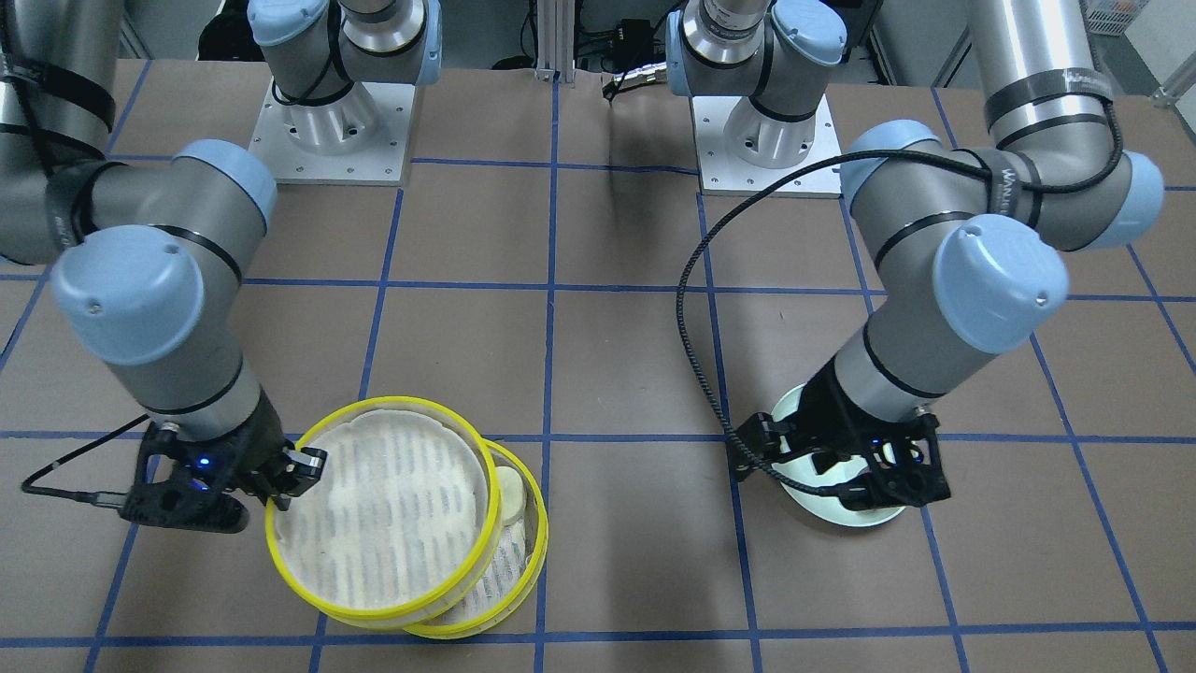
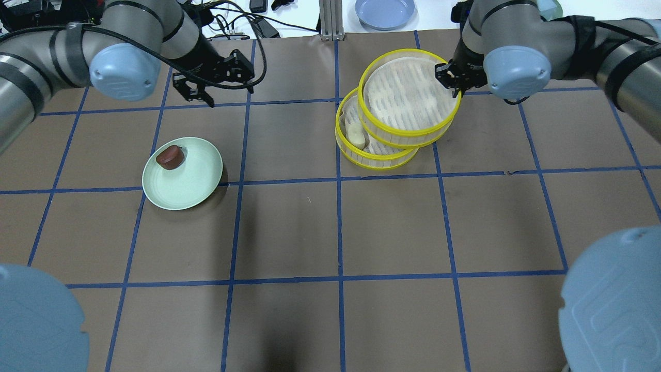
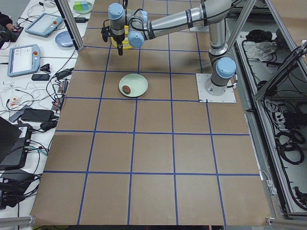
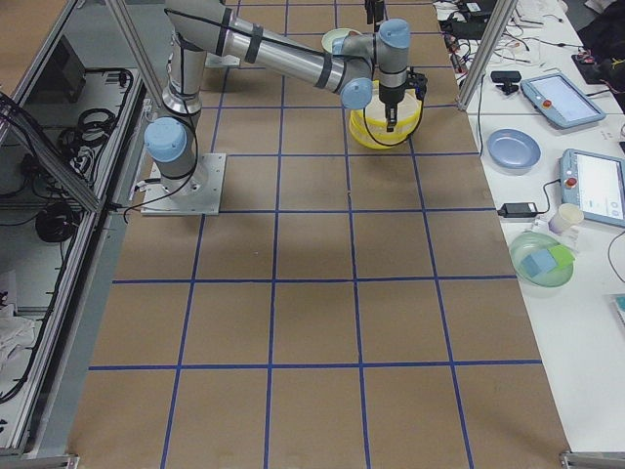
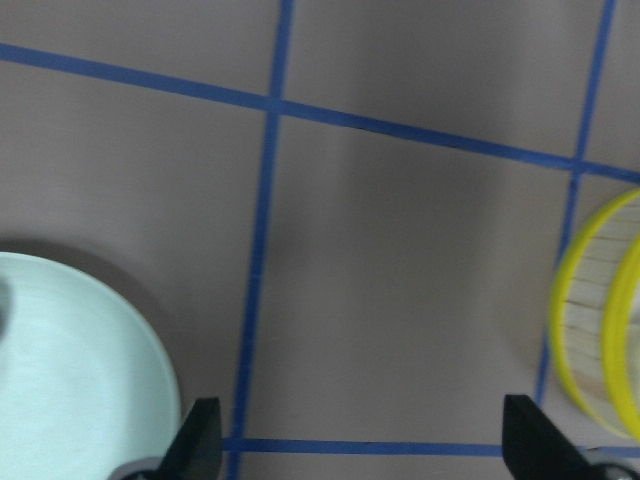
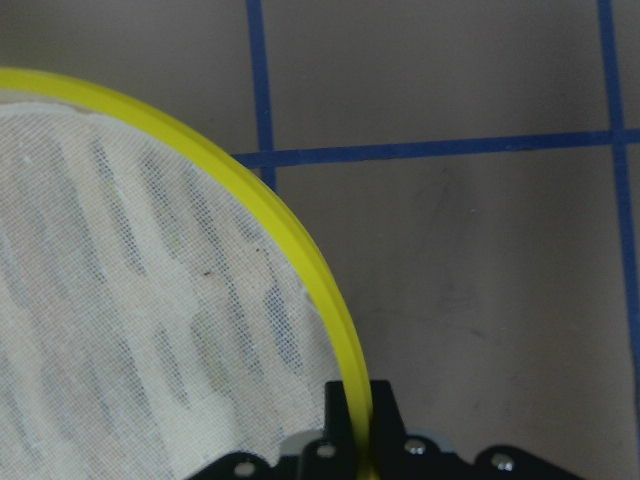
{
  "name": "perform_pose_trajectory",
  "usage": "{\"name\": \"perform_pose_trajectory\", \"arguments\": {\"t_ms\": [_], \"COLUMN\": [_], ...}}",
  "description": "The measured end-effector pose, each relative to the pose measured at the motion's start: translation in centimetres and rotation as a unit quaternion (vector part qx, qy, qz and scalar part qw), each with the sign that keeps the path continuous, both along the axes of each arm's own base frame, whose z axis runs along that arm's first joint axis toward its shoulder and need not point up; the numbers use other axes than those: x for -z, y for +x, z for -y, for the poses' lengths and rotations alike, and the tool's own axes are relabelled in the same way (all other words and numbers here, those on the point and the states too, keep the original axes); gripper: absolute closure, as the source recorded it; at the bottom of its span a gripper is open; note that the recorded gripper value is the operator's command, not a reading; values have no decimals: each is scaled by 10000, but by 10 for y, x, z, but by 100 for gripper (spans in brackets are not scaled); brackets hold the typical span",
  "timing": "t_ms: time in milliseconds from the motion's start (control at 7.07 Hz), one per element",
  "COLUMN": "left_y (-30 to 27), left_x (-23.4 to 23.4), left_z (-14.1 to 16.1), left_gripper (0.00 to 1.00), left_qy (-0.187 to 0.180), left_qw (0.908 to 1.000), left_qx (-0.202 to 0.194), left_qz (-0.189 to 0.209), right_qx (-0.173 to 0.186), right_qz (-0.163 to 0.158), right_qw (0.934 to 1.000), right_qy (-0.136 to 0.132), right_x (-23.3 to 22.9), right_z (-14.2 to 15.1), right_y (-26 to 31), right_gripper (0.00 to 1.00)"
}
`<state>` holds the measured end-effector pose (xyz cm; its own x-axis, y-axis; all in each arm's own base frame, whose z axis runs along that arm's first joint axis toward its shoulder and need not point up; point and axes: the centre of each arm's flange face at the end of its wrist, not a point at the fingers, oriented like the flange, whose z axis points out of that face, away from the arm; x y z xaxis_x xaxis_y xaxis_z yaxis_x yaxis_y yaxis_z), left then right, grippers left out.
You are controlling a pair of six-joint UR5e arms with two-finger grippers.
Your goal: Stack buns with steamer
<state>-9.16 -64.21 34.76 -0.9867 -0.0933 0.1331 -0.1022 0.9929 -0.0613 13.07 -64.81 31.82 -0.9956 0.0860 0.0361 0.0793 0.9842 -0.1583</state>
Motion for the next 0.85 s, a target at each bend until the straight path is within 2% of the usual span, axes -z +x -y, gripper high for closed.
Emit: {"name": "perform_pose_trajectory", "arguments": {"t_ms": [141, 283, 424, 566, 848], "left_y": [42, 74, 92, 102, 107], "left_x": [9, 25, 46, 67, 106], "left_z": [-5, -12, -16, -16, -10], "left_gripper": [0, 0, 0, 1, 19], "left_qy": [124, 288, 339, 238, 116], "left_qw": [9967, 9902, 9854, 9812, 9668], "left_qx": [629, 1169, 1474, 1719, 2391], "left_qz": [497, 707, 780, 846, 890], "right_qx": [44, 74, 99, 153, 242], "right_qz": [-32, -52, -57, -47, -36], "right_qw": [10000, 10000, 9999, 9998, 9996], "right_qy": [25, 38, 47, 71, 132], "right_x": [7, 14, 19, 25, 33], "right_z": [-2, 0, 2, 4, 5], "right_y": [19, 27, 30, 31, 32], "right_gripper": [100, 100, 100, 100, 100]}}
